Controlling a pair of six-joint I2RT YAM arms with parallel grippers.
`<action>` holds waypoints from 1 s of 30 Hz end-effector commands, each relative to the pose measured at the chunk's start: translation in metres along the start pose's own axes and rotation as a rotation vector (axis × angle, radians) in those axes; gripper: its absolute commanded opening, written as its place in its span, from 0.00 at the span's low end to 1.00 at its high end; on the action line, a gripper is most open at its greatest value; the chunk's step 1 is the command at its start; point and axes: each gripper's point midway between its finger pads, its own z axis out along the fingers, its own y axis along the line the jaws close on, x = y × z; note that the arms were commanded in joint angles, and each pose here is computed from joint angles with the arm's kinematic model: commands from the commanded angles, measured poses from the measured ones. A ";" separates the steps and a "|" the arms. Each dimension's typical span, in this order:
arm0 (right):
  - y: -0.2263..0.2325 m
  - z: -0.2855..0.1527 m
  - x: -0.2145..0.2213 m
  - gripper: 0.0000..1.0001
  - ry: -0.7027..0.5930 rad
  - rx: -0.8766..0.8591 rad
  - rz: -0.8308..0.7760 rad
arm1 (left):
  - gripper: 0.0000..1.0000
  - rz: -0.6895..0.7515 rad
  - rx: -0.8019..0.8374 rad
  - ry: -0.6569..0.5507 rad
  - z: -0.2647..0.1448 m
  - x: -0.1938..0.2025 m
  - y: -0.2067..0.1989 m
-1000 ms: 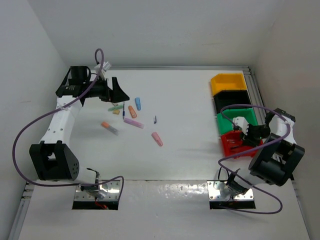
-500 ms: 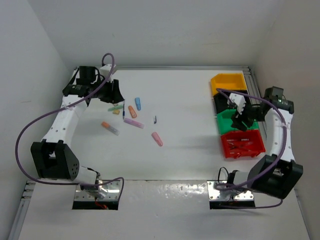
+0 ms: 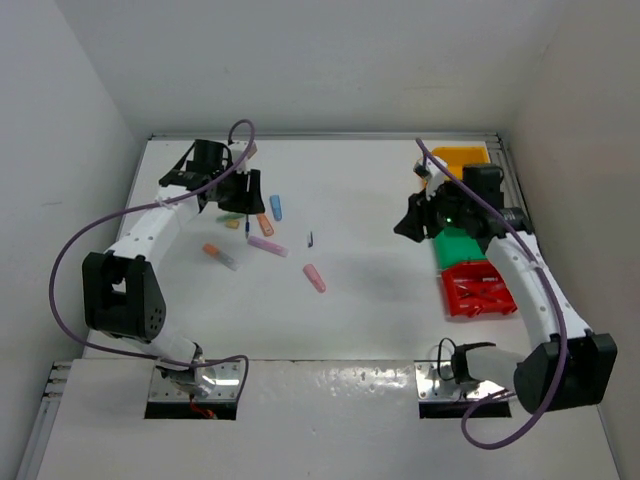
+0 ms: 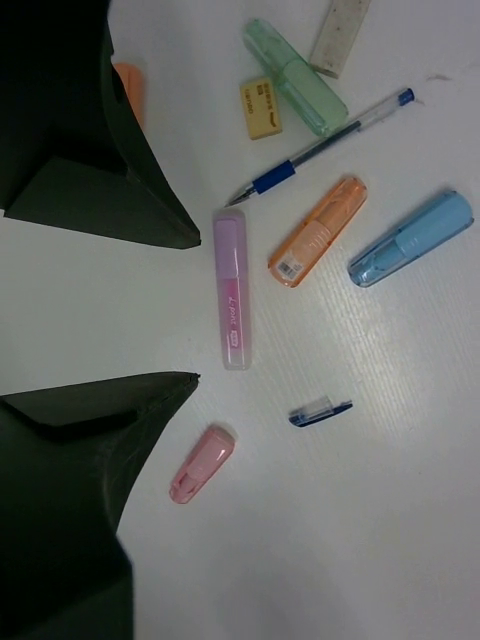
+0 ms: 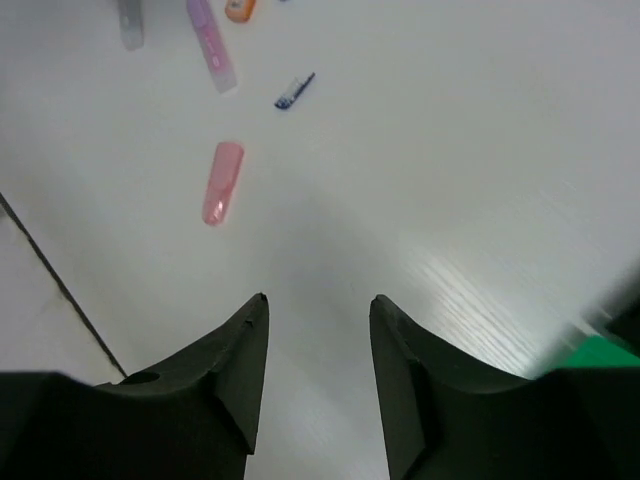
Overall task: Sort the stationery into containers
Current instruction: Pick up the pen cap from the center of the board.
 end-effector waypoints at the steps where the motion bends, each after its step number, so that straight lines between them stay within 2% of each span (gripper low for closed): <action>1: -0.007 0.030 -0.027 0.44 -0.069 0.074 0.223 | 0.59 -0.034 -0.040 -0.067 0.003 -0.016 0.003; 5: -0.002 0.079 -0.039 0.42 -0.023 0.167 0.335 | 0.64 -0.062 -0.059 -0.114 -0.002 -0.021 0.005; 7: 0.011 0.113 -0.040 0.43 0.041 0.170 0.332 | 0.70 -0.086 -0.079 -0.177 -0.015 -0.032 0.010; 8: 0.014 0.121 -0.055 0.44 0.024 0.180 0.335 | 0.72 -0.106 -0.095 -0.188 -0.019 -0.033 0.018; 9: 0.010 0.132 -0.052 0.45 0.041 0.230 0.336 | 0.75 -0.125 -0.097 -0.208 -0.027 -0.036 0.019; 10: 0.020 0.155 -0.043 0.45 0.075 0.228 0.332 | 0.76 -0.134 -0.100 -0.217 -0.031 -0.037 0.022; 14: 0.025 0.197 -0.043 0.47 0.096 0.307 0.321 | 0.77 -0.154 -0.120 -0.237 -0.048 -0.038 0.034; 15: 0.025 0.211 -0.029 0.47 0.132 0.340 0.336 | 0.77 -0.163 -0.122 -0.224 -0.049 -0.034 0.035; 19: 0.026 0.237 -0.019 0.52 0.163 0.374 0.363 | 0.77 -0.177 -0.116 -0.209 -0.055 -0.027 0.039; 30: 0.035 0.282 0.011 0.53 0.230 0.362 0.354 | 0.77 -0.173 -0.111 -0.213 -0.059 -0.010 0.050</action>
